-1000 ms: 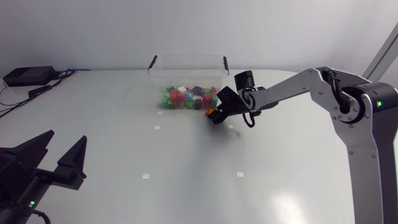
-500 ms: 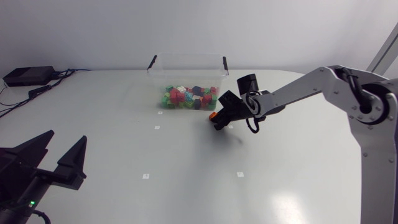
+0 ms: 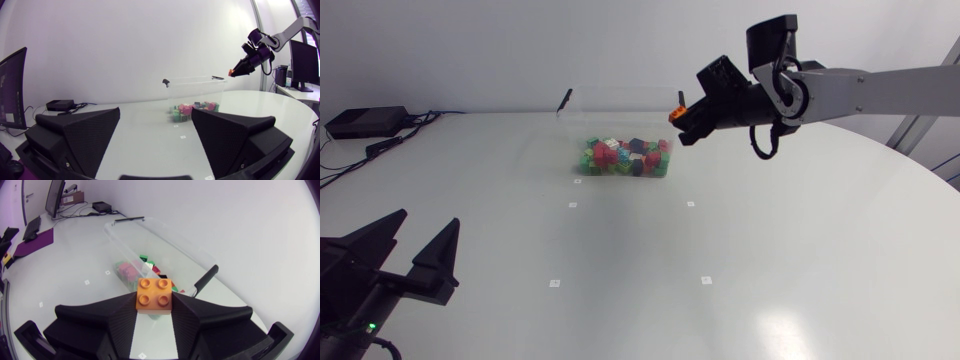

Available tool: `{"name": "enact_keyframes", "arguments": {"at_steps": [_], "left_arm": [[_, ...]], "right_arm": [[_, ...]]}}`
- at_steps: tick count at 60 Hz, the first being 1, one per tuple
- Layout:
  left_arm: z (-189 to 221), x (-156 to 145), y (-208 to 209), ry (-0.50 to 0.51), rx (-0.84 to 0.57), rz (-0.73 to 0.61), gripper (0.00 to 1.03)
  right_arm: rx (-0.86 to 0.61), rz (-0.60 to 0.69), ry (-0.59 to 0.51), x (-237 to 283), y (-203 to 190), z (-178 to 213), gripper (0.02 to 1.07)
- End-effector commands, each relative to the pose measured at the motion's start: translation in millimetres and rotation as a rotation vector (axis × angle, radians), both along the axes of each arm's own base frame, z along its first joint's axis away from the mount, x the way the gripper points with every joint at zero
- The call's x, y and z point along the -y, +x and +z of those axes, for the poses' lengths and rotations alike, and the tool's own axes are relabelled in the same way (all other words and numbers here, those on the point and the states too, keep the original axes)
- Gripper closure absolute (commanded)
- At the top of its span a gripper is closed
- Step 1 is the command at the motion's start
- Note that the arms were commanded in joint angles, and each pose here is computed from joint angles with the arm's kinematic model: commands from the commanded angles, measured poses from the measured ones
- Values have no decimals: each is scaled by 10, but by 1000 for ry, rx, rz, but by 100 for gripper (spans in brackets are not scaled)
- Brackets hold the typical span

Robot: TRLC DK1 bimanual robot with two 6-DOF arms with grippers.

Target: Place the duplo bricks in the container

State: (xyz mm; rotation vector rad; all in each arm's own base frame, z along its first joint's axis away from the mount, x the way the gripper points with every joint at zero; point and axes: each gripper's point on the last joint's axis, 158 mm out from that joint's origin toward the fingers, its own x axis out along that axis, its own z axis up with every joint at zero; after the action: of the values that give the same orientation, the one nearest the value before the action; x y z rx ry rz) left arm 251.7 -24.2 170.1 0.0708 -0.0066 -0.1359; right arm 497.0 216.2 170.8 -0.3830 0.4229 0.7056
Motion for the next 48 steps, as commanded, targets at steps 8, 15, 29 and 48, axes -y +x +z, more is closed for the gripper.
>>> {"name": "enact_keyframes", "arguments": {"at_steps": [8, 15, 29, 48], "left_arm": [[-93, -35, 9, -16, -19, 16, 4], [-97, -35, 9, -16, -20, 16, 4], [-97, -35, 9, -16, -20, 16, 4], [-97, -35, 9, -16, -20, 16, 4]], "right_arm": [[-19, -13, 31, -373, 132, 123, 80], [-11, -23, 43, -520, 213, 195, 80], [-21, -54, 74, -650, 486, 150, 80], [-32, -75, 78, -733, 740, -65, 80]]}}
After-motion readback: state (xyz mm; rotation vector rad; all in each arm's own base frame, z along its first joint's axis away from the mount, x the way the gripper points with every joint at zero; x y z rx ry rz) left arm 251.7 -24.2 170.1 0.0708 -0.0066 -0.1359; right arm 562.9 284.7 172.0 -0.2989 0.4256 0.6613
